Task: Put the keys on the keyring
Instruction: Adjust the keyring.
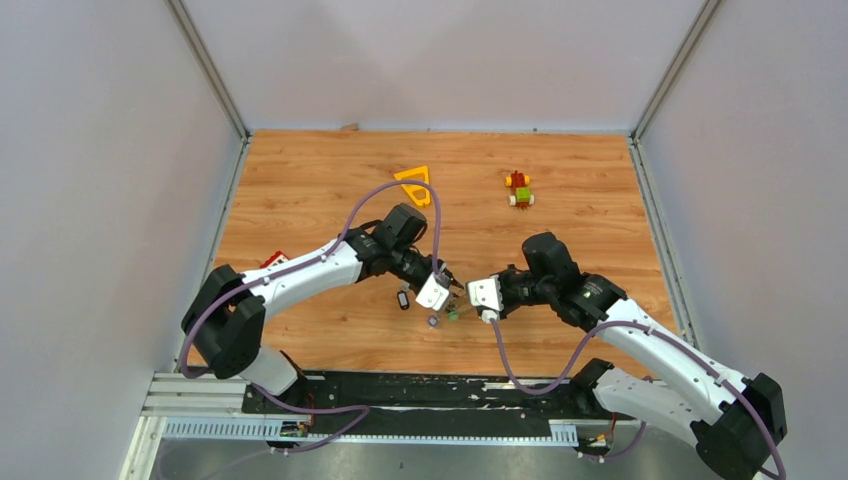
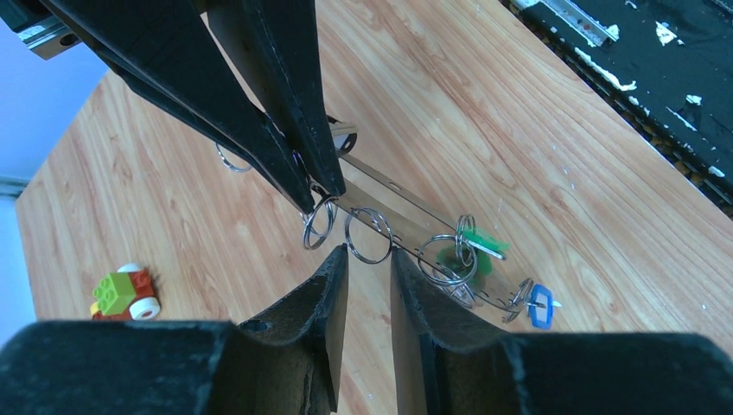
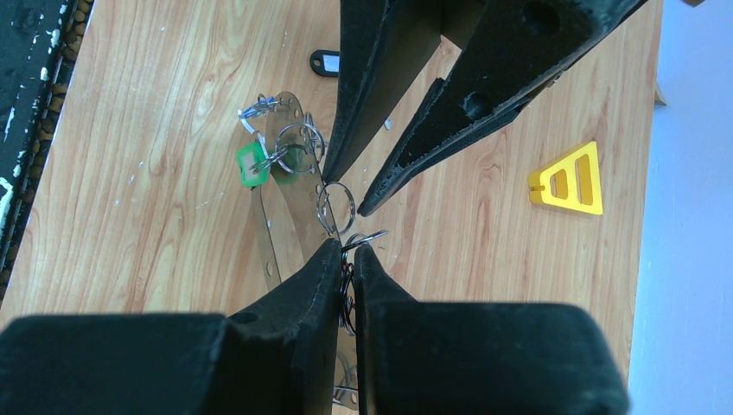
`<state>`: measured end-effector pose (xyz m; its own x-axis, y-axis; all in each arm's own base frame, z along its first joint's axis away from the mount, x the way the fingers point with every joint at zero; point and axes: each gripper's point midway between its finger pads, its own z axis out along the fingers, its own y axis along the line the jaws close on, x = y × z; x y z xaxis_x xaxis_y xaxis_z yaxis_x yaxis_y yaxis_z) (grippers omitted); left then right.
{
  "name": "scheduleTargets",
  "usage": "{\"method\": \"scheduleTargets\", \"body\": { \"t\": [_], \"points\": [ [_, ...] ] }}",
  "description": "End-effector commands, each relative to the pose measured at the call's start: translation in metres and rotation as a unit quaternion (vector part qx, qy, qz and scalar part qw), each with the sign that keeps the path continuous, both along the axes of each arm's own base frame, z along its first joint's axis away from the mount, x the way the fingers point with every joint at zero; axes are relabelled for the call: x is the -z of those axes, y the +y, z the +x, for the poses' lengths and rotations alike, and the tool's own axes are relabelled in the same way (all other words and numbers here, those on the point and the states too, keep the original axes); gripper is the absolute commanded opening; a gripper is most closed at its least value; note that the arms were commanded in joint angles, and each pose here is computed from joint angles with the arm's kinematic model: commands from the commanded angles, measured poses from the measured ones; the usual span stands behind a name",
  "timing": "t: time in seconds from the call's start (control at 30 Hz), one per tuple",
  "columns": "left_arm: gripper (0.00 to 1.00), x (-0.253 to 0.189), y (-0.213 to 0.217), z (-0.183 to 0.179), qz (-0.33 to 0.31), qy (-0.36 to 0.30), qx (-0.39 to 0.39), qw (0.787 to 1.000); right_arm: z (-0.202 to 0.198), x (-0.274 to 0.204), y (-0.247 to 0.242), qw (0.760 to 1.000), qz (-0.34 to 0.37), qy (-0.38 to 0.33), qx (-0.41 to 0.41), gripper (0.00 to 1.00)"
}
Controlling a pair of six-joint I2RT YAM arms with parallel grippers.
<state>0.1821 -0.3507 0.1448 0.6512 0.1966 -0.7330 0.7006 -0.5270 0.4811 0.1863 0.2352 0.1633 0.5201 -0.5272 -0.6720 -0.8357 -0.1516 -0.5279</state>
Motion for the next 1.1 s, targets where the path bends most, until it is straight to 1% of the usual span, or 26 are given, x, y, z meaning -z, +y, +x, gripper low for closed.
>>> {"method": "scheduleTargets", "body": {
  "t": [0.0,0.43,0.6,0.7,0.9,1.07],
  "points": [
    [0.31,-0.021,-0.003,-0.009,-0.031,0.0,0.011,0.999,0.006,-0.021,0.007,0.999,0.026,-0.022,-0.003,0.0],
    [0.29,-0.024,-0.003,-0.012,-0.034,0.006,0.011,0.999,0.006,-0.022,0.007,0.999,0.027,-0.021,-0.002,0.0],
    [0.38,-0.019,0.0,-0.013,-0.025,0.003,0.014,1.0,0.006,-0.02,0.006,0.999,0.026,-0.02,-0.002,0.0],
    [0.43,-0.014,-0.001,-0.01,-0.02,-0.013,0.014,1.0,0.006,-0.02,0.007,0.999,0.026,-0.02,-0.002,0.0],
    [0.43,-0.01,-0.005,-0.001,-0.013,-0.029,0.006,0.999,0.006,-0.02,0.007,0.999,0.026,-0.018,-0.001,0.0],
    [0.42,-0.009,-0.002,0.004,-0.003,-0.05,0.005,0.999,0.006,-0.018,0.006,1.0,0.022,-0.018,-0.004,0.0]
  ]
}}
